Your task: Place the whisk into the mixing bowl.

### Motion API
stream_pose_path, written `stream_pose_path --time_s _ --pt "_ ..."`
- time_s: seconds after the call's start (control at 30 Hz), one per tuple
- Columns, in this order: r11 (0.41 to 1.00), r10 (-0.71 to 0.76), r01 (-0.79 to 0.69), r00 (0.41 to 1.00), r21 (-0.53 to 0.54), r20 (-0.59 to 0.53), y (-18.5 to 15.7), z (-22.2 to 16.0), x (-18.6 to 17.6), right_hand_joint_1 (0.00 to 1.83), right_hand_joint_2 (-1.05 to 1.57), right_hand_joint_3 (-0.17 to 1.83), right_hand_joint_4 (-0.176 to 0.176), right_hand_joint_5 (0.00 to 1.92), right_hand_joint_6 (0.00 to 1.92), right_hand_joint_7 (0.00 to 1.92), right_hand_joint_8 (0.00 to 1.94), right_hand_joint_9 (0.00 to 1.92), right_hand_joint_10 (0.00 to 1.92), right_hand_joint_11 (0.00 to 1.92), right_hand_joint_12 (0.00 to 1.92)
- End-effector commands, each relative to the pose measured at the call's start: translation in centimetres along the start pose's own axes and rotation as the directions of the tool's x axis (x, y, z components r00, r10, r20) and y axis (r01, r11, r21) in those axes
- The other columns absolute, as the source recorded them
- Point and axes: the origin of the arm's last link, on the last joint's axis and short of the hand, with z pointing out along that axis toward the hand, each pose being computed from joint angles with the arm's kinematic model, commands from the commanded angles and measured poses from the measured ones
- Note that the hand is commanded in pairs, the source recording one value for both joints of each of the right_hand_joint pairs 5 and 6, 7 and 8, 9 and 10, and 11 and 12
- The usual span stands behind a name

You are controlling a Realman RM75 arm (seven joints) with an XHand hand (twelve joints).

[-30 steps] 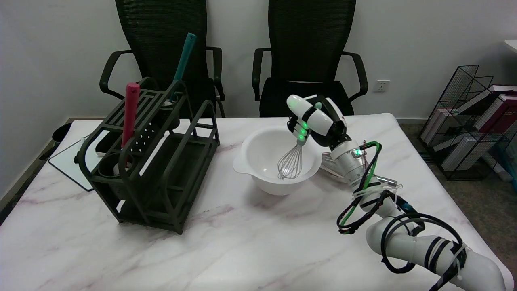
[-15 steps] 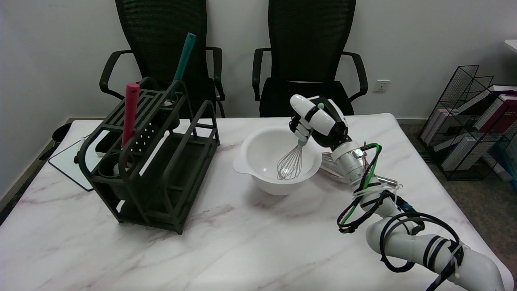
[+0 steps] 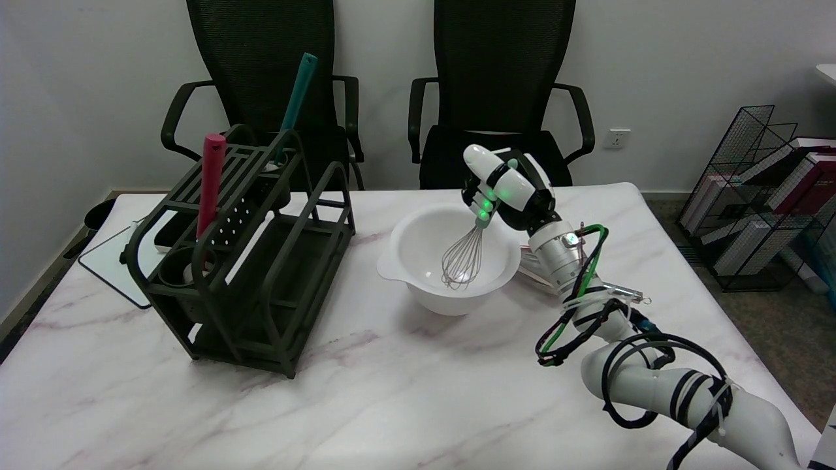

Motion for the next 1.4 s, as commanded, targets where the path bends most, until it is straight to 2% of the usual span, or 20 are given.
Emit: stream_pose_path --time_s 0.03,0.27,0.57,0.77,1.03,1.17,1.27,1.4 --pt "1.0 0.012 -0.011 0.999 0.023 -0.036 -0.1 0.6 0.6 1.1 1.38 0.46 0.0 1.92 1.92 1.92 1.92 1.92 1.92 1.92 1.92" --pt "1.0 0.009 -0.007 0.996 0.025 -0.087 0.1 0.2 2.1 1.1 1.39 0.45 0.0 1.92 1.92 1.92 1.92 1.92 1.92 1.92 1.92" --pt "1.0 0.01 -0.014 0.986 -0.024 -0.167 1.7 -1.1 4.0 1.05 1.47 0.43 0.0 1.92 1.92 1.92 1.92 1.92 1.92 1.92 1.92" --pt "0.998 0.058 -0.058 0.973 0.005 -0.225 2.3 -1.7 4.3 1.02 1.51 0.41 0.0 1.92 1.92 1.92 1.92 1.92 1.92 1.92 1.92" --pt "0.997 0.08 -0.074 0.975 0.034 -0.205 2.1 -0.9 3.2 1.03 1.5 0.41 0.0 1.92 1.92 1.92 1.92 1.92 1.92 1.91 1.91" --pt "0.995 0.088 -0.075 0.977 0.073 -0.197 1.5 -0.9 2.9 1.0 1.5 0.42 0.0 1.92 1.92 1.92 1.92 1.92 1.92 1.83 1.83" --pt "0.992 0.093 -0.075 0.977 0.101 -0.194 1.1 -1.2 2.7 0.92 1.53 0.48 0.0 1.92 1.92 1.92 1.92 1.91 1.91 1.73 1.73" --pt "0.99 0.105 -0.084 0.977 0.114 -0.187 0.9 -1.4 2.4 0.87 1.45 0.56 0.0 1.92 1.92 1.91 1.91 1.79 1.79 1.57 1.57"
